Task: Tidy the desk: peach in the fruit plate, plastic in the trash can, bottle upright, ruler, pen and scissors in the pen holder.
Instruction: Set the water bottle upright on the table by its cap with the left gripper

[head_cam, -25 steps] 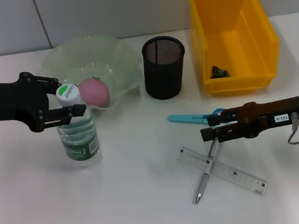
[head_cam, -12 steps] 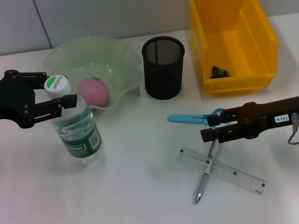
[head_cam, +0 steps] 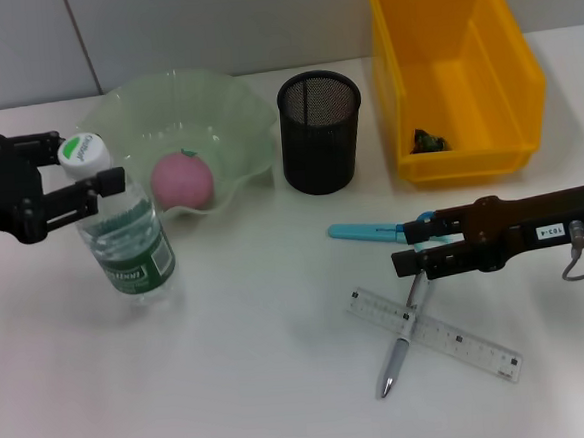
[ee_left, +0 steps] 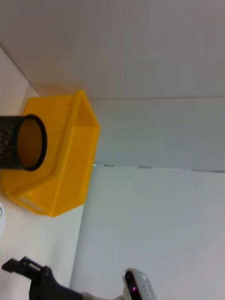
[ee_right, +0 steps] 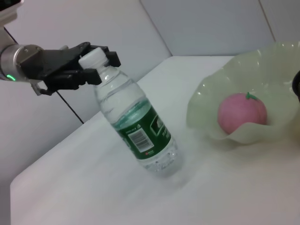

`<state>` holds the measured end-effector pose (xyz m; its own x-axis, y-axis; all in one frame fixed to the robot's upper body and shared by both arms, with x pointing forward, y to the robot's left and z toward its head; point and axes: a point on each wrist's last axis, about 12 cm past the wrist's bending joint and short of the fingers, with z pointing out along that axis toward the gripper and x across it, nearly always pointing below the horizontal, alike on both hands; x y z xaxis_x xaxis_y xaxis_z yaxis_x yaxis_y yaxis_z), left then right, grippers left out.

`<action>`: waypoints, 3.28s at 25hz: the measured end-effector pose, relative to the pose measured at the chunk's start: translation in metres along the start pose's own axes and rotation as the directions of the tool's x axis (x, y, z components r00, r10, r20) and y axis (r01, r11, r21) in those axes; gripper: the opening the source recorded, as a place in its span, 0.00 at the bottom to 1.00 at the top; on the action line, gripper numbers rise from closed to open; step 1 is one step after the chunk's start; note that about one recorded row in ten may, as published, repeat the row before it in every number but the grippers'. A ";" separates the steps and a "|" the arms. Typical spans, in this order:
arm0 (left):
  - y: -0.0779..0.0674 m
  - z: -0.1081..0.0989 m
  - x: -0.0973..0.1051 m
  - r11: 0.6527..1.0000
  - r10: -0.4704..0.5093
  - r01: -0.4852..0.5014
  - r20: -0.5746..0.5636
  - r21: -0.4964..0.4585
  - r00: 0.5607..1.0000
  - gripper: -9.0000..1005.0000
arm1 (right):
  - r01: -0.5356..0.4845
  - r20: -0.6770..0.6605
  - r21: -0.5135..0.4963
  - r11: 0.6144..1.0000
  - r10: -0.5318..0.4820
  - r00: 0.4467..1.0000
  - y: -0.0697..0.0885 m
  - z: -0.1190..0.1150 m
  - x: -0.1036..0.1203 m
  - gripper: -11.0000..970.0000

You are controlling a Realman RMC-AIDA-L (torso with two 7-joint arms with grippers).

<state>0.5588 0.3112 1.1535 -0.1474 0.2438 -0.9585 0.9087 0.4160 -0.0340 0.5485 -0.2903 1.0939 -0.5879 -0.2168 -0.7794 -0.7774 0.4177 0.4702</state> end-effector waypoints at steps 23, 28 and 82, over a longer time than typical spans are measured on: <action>0.003 -0.001 0.025 0.982 -0.069 0.080 0.068 -0.173 0.995 0.49 | 0.123 0.014 0.013 0.992 -0.123 0.992 0.002 0.002 -0.009 0.77; 0.003 -0.002 0.028 0.979 -0.075 0.086 0.065 -0.184 0.995 0.50 | 0.148 0.015 0.018 0.989 -0.149 0.989 0.001 0.002 -0.010 0.77; 0.000 -0.003 0.041 0.979 -0.015 0.021 0.028 -0.204 0.999 0.54 | 0.169 0.011 0.011 0.986 -0.169 0.986 0.002 0.007 -0.013 0.77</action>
<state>0.5520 0.3236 1.1152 -0.1501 0.2125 -0.9656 0.8064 0.5913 0.0048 0.5558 -0.2808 1.1023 -0.4458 -0.2748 -0.8519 -0.8630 0.3845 0.3277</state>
